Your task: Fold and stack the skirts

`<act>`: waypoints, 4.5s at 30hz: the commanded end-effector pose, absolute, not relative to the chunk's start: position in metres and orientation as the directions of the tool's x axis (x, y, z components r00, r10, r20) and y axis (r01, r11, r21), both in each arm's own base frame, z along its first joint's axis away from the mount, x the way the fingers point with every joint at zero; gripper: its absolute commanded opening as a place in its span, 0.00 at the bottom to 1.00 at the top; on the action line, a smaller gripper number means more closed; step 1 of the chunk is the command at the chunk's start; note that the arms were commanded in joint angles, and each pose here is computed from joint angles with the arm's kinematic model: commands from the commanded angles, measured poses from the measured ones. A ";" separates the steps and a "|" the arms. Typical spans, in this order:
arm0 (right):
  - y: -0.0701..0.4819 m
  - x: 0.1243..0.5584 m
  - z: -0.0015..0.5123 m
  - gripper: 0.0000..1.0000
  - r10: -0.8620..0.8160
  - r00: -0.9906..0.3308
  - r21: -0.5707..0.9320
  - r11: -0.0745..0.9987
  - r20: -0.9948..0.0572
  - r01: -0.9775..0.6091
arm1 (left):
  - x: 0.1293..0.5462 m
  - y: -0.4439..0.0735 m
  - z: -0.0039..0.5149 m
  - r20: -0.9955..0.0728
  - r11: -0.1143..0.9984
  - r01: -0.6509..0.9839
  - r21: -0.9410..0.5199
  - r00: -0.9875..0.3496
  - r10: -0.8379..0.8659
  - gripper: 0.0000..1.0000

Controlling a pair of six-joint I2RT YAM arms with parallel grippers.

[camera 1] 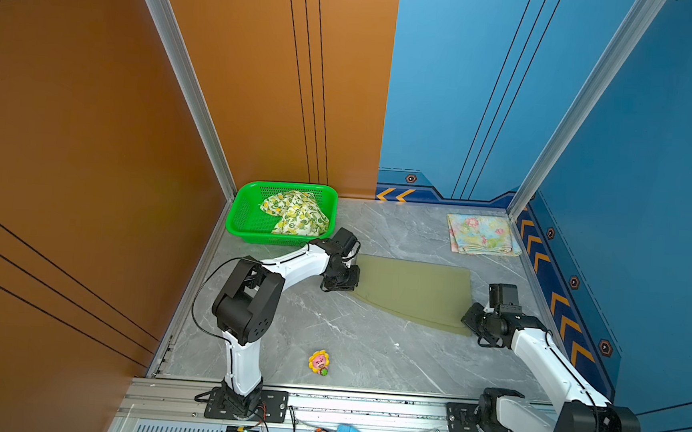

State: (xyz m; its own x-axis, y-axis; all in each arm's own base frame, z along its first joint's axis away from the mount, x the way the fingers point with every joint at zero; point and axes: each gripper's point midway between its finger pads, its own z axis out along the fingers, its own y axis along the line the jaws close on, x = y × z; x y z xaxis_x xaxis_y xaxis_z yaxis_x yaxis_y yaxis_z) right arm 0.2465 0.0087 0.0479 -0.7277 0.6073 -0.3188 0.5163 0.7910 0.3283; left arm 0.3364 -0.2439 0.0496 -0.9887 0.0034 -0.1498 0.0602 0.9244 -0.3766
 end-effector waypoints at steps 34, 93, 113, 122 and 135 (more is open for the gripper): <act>0.004 0.275 0.089 0.73 0.587 -0.730 0.328 0.807 -0.350 0.492 | 0.381 -0.237 0.082 -0.247 0.915 0.045 -0.402 -0.967 -0.060 0.60; -0.004 0.310 0.044 0.60 0.586 -0.770 0.373 0.794 -0.254 0.481 | 0.407 -0.225 0.050 -0.219 0.986 0.111 -0.123 -0.972 0.082 0.00; 0.056 0.326 0.020 0.44 0.557 -0.795 0.480 0.780 -0.240 0.402 | 0.413 -0.239 0.143 -0.407 0.959 0.257 0.119 -0.868 0.283 0.00; 0.082 0.329 0.009 0.21 0.563 -0.790 0.509 0.767 -0.243 0.390 | 0.404 -0.280 0.178 -0.459 0.900 0.355 0.253 -0.775 0.435 0.00; 0.109 0.338 0.011 0.16 0.585 -0.759 0.544 0.751 -0.286 0.374 | 0.365 -0.367 0.165 -0.438 0.843 0.511 0.166 -0.728 0.527 0.00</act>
